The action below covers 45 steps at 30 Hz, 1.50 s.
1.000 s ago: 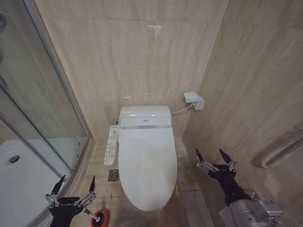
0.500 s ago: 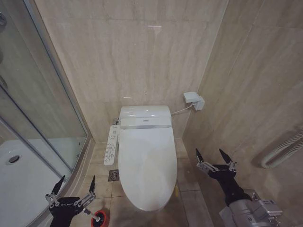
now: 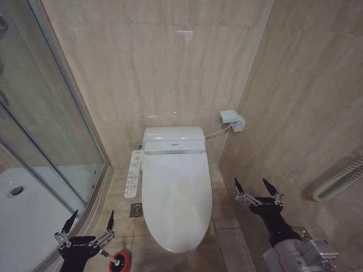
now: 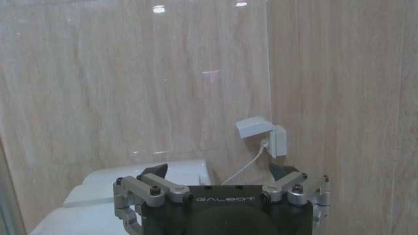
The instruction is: Open the toilet lid, clean the toilet bowl with a toilet brush, close the toilet lid, and flush.
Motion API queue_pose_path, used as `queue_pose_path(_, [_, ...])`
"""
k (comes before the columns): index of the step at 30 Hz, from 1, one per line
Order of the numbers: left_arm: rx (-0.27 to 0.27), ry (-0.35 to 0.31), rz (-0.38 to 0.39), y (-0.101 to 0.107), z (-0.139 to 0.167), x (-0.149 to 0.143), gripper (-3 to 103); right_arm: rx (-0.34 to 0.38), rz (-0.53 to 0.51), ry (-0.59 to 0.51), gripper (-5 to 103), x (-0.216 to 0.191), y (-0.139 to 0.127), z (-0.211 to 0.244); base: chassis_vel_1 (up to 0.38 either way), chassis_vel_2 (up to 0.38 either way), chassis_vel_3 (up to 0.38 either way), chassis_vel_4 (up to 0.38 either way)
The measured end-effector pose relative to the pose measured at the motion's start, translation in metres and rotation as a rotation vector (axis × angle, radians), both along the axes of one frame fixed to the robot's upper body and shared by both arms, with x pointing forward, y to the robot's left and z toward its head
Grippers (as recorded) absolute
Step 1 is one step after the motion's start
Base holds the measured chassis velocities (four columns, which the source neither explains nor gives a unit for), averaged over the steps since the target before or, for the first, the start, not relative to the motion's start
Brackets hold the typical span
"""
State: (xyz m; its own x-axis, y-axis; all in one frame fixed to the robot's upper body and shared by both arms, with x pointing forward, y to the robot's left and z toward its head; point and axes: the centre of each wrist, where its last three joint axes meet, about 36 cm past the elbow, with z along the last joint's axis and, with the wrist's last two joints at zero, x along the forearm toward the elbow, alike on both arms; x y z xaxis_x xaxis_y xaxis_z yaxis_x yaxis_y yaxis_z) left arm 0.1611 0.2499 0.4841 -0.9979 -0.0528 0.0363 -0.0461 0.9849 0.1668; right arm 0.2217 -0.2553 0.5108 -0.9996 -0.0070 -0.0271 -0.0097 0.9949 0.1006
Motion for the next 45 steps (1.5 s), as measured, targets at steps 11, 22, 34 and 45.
queue_pose_path(11, [0.0, 0.0, 0.0, 0.0, 0.0, 0.0, 100, 0.0, 0.0, 0.0, 100, 0.0, 0.0, 0.0, 0.0, 0.0, 0.0, 0.0])
queue_pose_path(22, [0.0, 0.0, 0.0, 0.0, 0.0, 0.0, 100, 0.0, 0.0, 0.0, 100, 0.0, 0.0, 0.0, 0.014, -0.016, -0.018, 0.021])
queue_pose_path(34, [0.0, 0.0, 0.0, 0.0, 0.0, 0.0, 100, 0.0, 0.0, 0.0, 100, 0.0, 0.0, 0.0, 0.0, 0.0, 0.0, 0.0])
queue_pose_path(45, [0.0, 0.0, 0.0, 0.0, 0.0, 0.0, 100, 0.0, 0.0, 0.0, 100, 0.0, 0.0, 0.0, 0.0, 0.0, 0.0, 0.0])
